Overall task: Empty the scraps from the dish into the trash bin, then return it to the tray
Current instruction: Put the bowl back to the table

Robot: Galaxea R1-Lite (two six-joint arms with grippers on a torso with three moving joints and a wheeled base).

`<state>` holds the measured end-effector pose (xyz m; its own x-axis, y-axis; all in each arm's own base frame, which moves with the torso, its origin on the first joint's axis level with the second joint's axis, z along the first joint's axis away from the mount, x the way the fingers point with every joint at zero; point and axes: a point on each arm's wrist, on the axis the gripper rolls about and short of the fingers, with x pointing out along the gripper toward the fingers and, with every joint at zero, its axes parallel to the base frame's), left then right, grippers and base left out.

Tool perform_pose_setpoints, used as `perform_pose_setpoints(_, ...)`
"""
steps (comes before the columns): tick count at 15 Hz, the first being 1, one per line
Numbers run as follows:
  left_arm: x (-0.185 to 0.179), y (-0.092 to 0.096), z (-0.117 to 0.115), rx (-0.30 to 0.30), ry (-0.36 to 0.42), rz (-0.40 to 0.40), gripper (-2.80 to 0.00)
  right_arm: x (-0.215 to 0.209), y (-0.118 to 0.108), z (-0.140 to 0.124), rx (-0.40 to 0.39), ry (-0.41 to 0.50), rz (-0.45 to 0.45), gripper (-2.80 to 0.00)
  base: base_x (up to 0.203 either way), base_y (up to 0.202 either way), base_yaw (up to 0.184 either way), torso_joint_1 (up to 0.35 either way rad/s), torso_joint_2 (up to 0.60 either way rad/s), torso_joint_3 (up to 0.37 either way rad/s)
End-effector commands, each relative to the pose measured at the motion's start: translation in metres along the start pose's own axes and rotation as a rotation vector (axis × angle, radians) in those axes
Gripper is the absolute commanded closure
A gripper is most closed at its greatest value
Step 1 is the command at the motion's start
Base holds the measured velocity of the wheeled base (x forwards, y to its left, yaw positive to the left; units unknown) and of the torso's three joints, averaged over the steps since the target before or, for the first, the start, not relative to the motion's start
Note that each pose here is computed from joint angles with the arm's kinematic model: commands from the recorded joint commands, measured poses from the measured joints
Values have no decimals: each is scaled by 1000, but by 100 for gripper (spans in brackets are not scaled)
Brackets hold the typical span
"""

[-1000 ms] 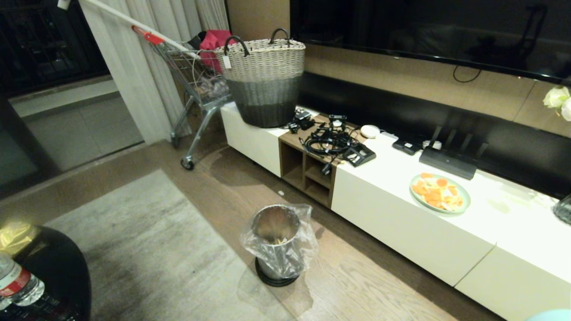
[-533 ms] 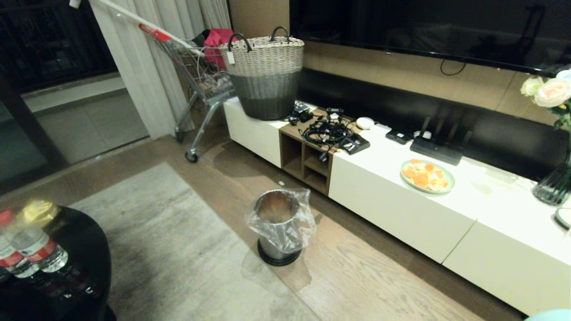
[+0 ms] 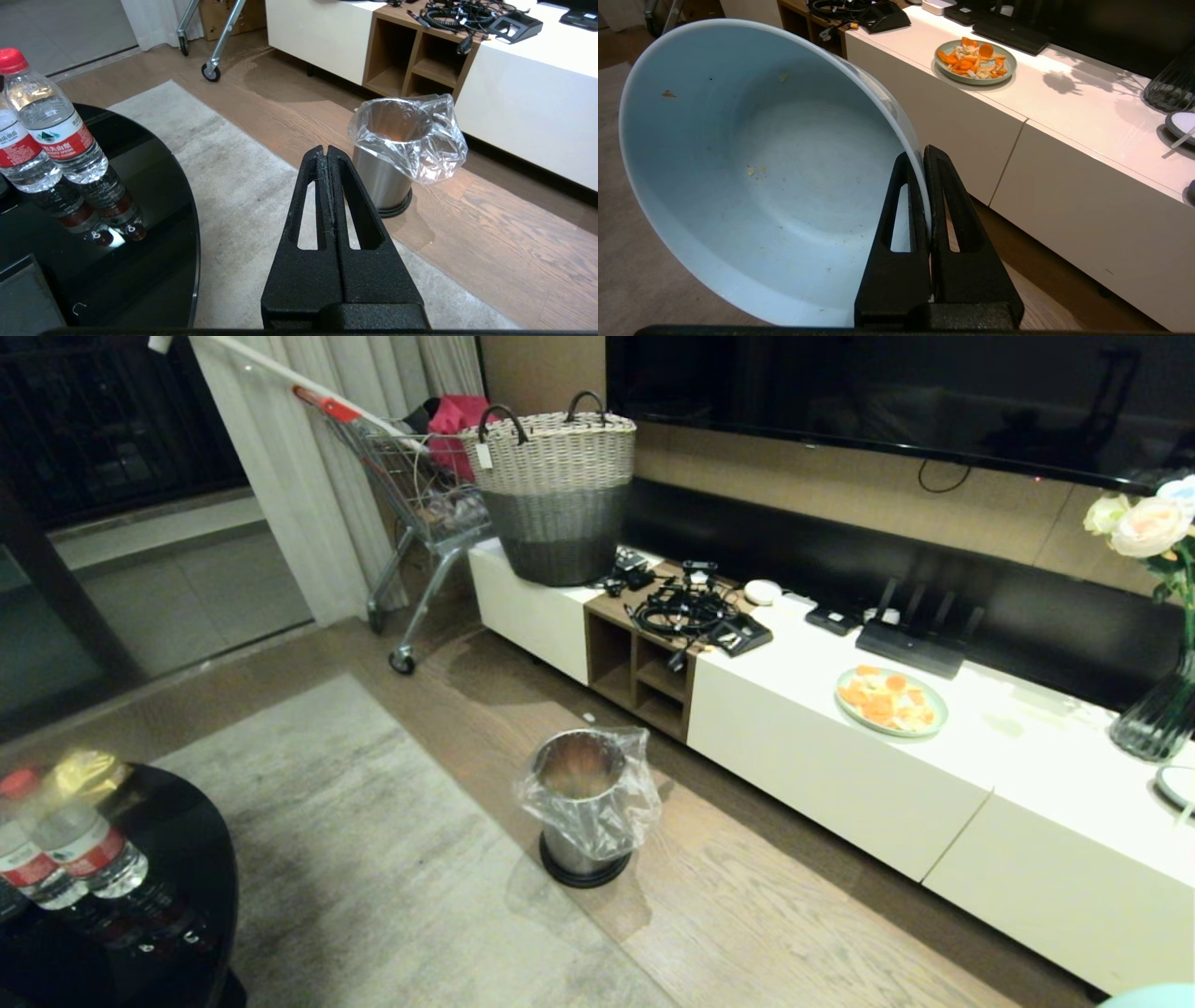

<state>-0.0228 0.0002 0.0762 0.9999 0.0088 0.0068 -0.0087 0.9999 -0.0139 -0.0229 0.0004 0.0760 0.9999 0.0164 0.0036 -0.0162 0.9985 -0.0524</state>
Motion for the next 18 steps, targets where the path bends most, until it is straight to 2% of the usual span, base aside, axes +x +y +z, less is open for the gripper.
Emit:
perform_pose_setpoints(1, 0, 0, 0, -2, -1, 0, 0, 0, 0, 0, 0, 0, 0, 0, 0, 0, 0, 0, 0, 0)
perform_pose_setpoints(11, 0, 0, 0, -2, -1, 0, 0, 0, 0, 0, 2, 1, 1, 0, 0, 0, 0, 0, 0, 0)
perform_pose_setpoints(18, 0, 0, 0, -2, -1, 0, 0, 0, 0, 0, 7, 0, -1, 0, 1, -10, 153, 3, 1, 2)
